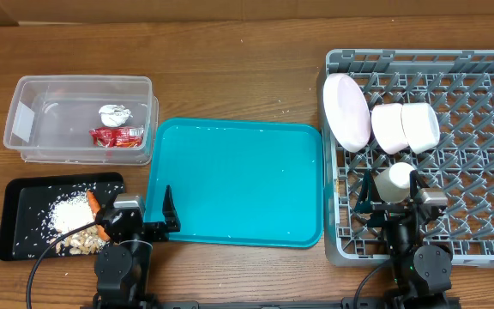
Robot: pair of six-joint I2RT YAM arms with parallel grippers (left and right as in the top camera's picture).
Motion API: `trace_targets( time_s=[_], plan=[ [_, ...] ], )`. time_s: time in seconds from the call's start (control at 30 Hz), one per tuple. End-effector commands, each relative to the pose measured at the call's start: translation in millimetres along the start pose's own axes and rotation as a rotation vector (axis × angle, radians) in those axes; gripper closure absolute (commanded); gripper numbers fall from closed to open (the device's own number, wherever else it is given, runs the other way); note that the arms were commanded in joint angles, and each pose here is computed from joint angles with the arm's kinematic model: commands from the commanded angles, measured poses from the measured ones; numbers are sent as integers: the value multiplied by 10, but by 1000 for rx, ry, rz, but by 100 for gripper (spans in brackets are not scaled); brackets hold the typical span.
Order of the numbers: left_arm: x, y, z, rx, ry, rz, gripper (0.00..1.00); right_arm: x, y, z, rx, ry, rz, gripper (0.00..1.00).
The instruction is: Sort waste into correct bins and load items into the dishwasher
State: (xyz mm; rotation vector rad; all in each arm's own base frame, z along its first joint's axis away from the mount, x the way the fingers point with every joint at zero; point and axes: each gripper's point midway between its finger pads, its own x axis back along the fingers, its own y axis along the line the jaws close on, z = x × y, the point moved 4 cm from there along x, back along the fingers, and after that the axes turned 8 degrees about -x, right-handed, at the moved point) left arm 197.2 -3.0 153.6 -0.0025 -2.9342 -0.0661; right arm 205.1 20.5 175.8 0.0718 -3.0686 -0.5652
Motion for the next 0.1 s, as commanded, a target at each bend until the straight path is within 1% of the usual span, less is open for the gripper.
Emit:
trace_targets(
  time_s=[0.0,0.07],
  plan=[
    [1,-11,-7,15,-12,9,0,0,-11,8,-8,-7,-1,0],
    [1,-12,-8,15,-12,10,0,0,-11,8,-8,-7,-1,0]
  ],
)
